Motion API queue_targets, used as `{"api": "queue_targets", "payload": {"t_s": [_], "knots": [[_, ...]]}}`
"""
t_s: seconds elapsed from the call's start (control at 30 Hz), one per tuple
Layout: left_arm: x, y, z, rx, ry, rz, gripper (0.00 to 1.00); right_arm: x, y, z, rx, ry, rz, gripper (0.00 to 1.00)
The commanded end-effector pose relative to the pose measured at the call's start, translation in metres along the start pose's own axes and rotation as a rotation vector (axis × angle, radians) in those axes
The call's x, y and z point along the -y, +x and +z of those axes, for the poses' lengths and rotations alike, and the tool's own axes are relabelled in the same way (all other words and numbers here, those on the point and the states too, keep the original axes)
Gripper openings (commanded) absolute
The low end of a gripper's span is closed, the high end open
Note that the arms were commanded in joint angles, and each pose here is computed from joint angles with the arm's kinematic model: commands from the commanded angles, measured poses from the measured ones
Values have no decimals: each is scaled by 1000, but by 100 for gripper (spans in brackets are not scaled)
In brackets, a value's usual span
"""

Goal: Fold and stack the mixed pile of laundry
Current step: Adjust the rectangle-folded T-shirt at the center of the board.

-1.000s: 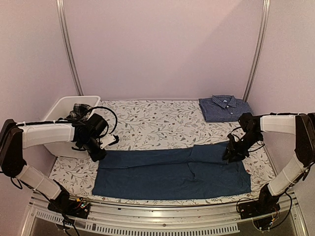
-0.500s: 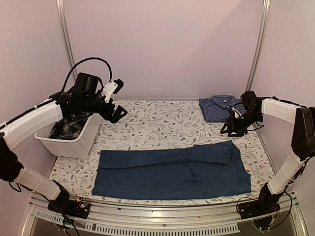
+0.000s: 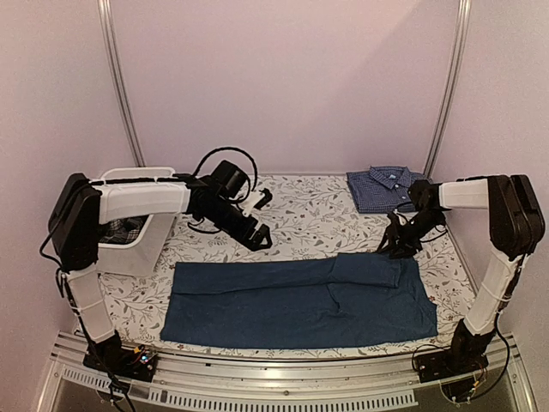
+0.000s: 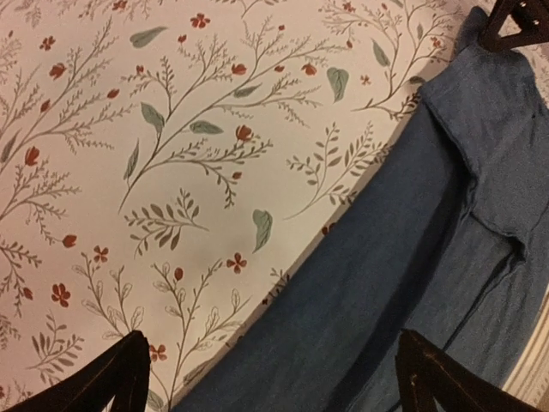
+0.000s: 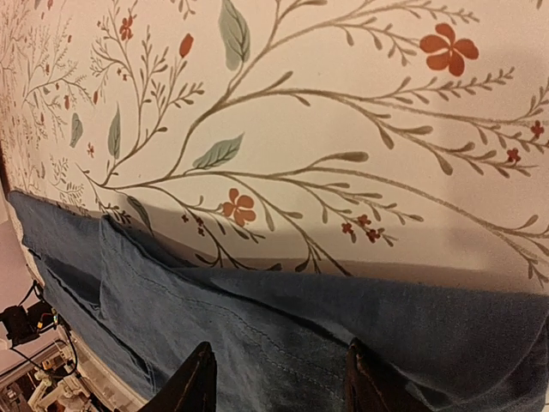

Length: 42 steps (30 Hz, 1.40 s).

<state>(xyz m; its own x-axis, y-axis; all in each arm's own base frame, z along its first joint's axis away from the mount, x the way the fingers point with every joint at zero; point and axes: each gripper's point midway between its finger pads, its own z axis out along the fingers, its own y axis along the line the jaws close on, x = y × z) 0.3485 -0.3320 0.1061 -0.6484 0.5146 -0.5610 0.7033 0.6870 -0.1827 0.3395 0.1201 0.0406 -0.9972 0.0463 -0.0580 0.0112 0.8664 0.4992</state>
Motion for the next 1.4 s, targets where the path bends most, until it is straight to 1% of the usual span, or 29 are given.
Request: {"api": "queue_targets", "payload": {"t_s": [0.0,0.2,0.27,0.37,0.53,0.6,0.7,0.8,0.87,0.93,1.0,1.07,1.23,1.37], "knots": [[-17,51,-11,-137,-96,-119,100,14,8,14,-33,28,26,50],[-30,128,-25,-288,-194,-251,95,21,10,20,-41,47,40,50],[-35,143,-21,-317,-215,-288,93,24,7,22,-36,51,46,50],[-51,149,-11,-343,-255,-336,90,30,-3,24,-27,55,56,50],[-86,140,3,-320,-297,-413,85,37,-25,24,-13,58,51,50],[-98,130,2,-297,-302,-412,83,34,-32,21,-5,45,41,49],[-105,109,-14,-259,-315,-381,83,20,-42,6,42,11,12,49],[-107,101,-34,-234,-313,-400,83,5,-48,-17,106,1,-17,49],[-100,93,-42,-200,-267,-408,83,-3,-49,-31,136,-11,-32,49],[-85,75,-43,-146,-181,-406,83,-12,-47,-43,156,-22,-54,49],[-66,49,-38,-87,-94,-372,81,-15,-40,-46,143,-35,-50,49],[-49,28,-29,-58,-44,-316,81,-14,-30,-40,112,-48,-41,49],[-25,0,3,-78,-10,-218,80,-8,-17,-24,58,-69,-9,54],[-12,-7,18,-93,-1,-162,80,-4,-20,-18,48,-62,5,59]]}}
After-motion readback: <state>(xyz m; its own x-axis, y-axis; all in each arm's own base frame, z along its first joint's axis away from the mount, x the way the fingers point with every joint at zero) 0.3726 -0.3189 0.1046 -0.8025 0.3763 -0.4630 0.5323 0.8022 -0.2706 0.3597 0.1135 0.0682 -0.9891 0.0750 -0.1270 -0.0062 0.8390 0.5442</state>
